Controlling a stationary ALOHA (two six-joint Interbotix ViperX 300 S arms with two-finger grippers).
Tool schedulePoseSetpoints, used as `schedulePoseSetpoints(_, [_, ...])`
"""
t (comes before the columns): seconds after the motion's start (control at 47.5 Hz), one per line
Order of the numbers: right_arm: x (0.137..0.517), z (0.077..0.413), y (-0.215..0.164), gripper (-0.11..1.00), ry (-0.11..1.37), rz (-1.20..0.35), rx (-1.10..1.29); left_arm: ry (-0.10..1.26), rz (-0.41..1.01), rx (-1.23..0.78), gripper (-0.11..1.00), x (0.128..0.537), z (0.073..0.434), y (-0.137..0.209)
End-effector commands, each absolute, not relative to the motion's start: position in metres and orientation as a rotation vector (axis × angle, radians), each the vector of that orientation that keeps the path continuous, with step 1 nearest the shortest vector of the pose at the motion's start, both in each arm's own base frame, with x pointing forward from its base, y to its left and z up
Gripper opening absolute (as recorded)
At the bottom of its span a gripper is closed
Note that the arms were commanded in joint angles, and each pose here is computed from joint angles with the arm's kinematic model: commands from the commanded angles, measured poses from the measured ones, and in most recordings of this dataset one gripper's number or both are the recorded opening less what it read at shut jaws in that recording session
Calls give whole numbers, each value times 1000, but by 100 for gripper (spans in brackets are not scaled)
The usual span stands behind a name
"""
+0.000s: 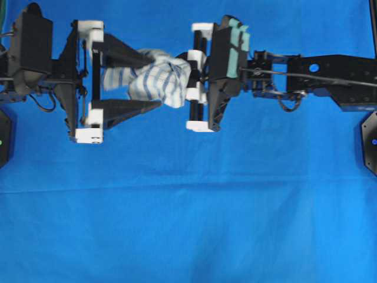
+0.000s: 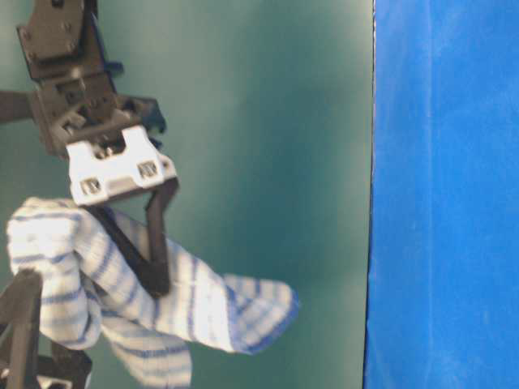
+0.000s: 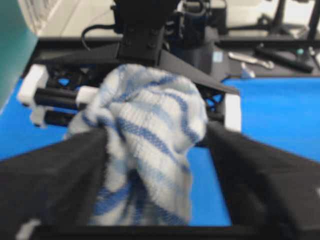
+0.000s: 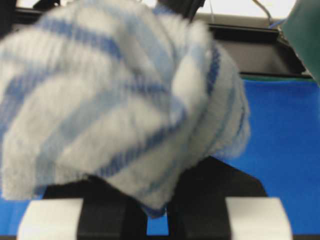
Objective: Hand over the towel.
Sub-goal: 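Open the left gripper and withdraw it, leaving the towel in the right gripper, then carry the towel with the right gripper and lower it to the table center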
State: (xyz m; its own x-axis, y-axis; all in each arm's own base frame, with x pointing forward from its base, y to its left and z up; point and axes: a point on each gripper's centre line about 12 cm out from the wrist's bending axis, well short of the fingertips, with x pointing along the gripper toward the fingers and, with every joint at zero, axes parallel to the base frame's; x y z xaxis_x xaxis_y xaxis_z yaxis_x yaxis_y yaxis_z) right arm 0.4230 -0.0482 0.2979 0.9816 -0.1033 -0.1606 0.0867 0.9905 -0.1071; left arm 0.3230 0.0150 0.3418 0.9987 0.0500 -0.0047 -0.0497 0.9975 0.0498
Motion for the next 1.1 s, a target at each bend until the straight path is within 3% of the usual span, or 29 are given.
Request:
schedulePoseSetpoints(0.0, [410,321,-45,8,110,-96,-99,-45,50,54,84,312,354,14])
schedulePoseSetpoints(0.084, [396,325,-43,8,97,-96,-97,-65,50,54,93,299,357,14])
schedulePoseSetpoints(0.484, [325,334,-32,8,59,-91,-76,-134,51,57,93,242,365,11])
schedulePoseSetpoints(0.758, [321,329,-32,8,86,-92,-61,-126,51,57,93,244,362,11])
schedulePoseSetpoints(0.906, [339,307,-36,8,224,-95,-53,-124,51,57,93,245,361,11])
schedulePoseSetpoints(1.074, [367,260,-42,8,463,-98,-39,-121,51,55,93,245,360,11])
